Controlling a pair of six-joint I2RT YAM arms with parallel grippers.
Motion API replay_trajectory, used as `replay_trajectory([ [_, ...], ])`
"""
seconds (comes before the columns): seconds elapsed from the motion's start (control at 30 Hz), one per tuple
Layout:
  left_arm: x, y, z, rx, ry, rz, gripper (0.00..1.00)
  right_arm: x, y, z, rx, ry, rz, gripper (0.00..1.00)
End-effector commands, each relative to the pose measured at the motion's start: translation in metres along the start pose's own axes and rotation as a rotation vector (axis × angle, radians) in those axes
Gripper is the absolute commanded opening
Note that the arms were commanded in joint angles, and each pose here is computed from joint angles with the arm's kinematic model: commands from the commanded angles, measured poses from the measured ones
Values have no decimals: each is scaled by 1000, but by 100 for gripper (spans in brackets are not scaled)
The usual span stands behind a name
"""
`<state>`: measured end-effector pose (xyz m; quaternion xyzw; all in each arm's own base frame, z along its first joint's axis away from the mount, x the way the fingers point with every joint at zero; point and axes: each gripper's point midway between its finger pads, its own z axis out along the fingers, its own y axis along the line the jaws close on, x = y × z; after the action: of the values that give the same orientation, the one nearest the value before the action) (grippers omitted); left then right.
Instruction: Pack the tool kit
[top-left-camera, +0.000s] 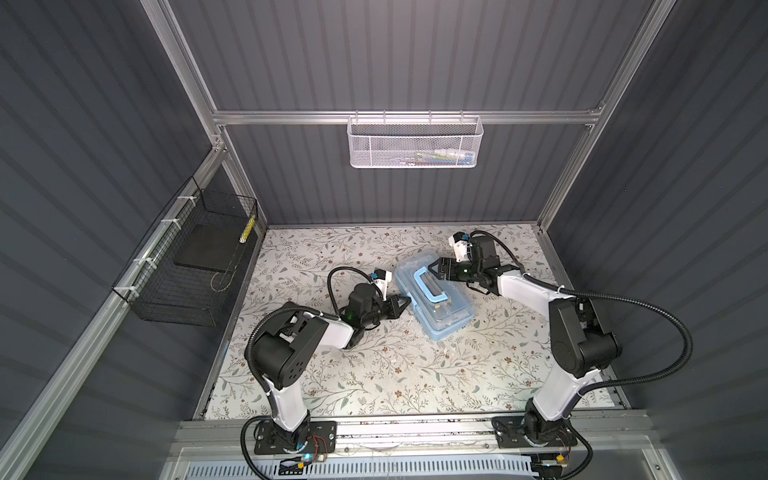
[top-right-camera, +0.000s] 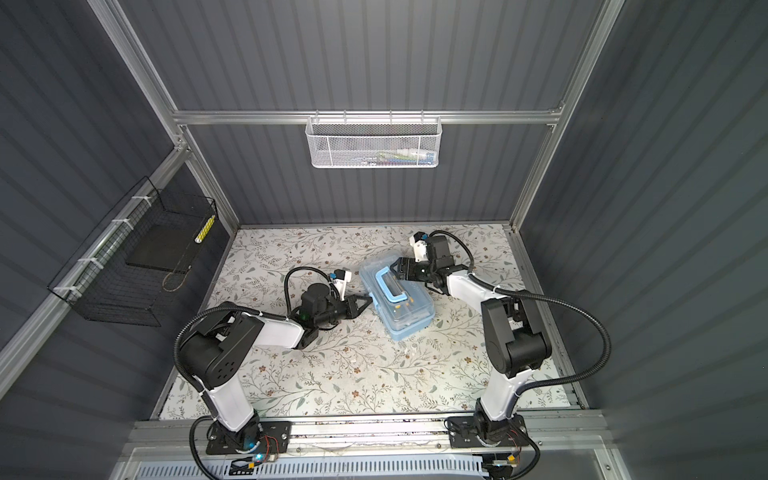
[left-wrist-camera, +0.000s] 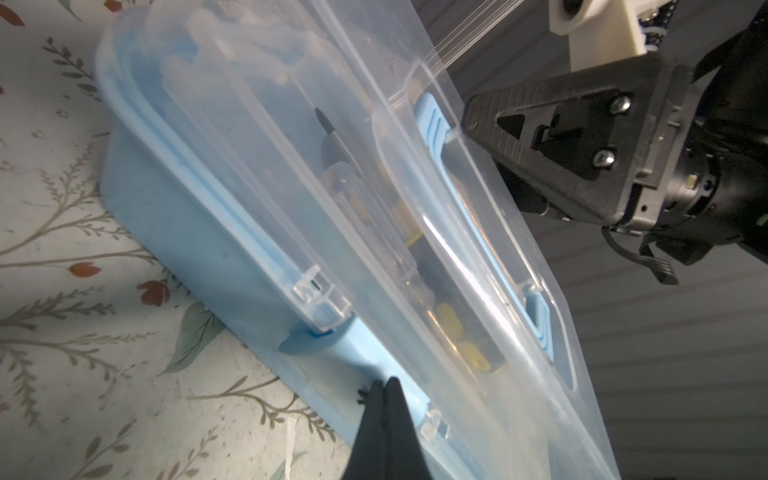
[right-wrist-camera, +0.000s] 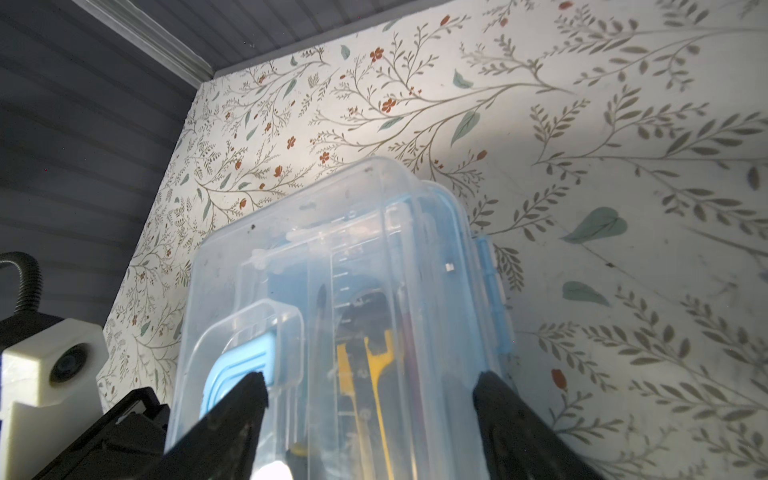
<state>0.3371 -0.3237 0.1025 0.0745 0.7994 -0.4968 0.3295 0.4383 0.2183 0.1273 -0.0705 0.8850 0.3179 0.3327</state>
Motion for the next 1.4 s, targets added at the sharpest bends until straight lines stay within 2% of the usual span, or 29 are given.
replay_trajectory([
  [0.0, -3, -17, 25, 45, 4, 44, 0, 104, 66, 18, -203, 332, 78, 80],
  [0.23, -4, -22, 34, 40, 14, 62, 0, 117, 89, 25, -246, 355, 84, 80],
  [0.37, -7, -22, 28, -2, 18, 69, 0, 117, 82, 23, -196, 346, 88, 80],
  [0.4, -6, -20, 25, -16, 19, 72, 2, 116, 78, 21, -184, 343, 90, 81],
  [0.47, -3, -13, 18, -53, 14, 65, 22, 111, 72, 19, -174, 330, 100, 81],
  [0.57, 0, -3, 8, -89, -4, 37, 26, 106, 66, 17, -169, 318, 107, 82],
  [0.7, 2, 0, 2, -68, -26, -7, 19, 104, 63, 16, -167, 313, 108, 82],
  [1.03, 1, 5, -9, -77, -40, -28, 12, 105, 61, 16, -168, 315, 110, 82],
  [1.13, 4, 8, -14, -83, -49, -39, 0, 104, 62, 17, -173, 316, 112, 82],
  [1.37, 9, 7, -12, -56, -39, -49, 0, 103, 63, 17, -178, 314, 111, 82],
])
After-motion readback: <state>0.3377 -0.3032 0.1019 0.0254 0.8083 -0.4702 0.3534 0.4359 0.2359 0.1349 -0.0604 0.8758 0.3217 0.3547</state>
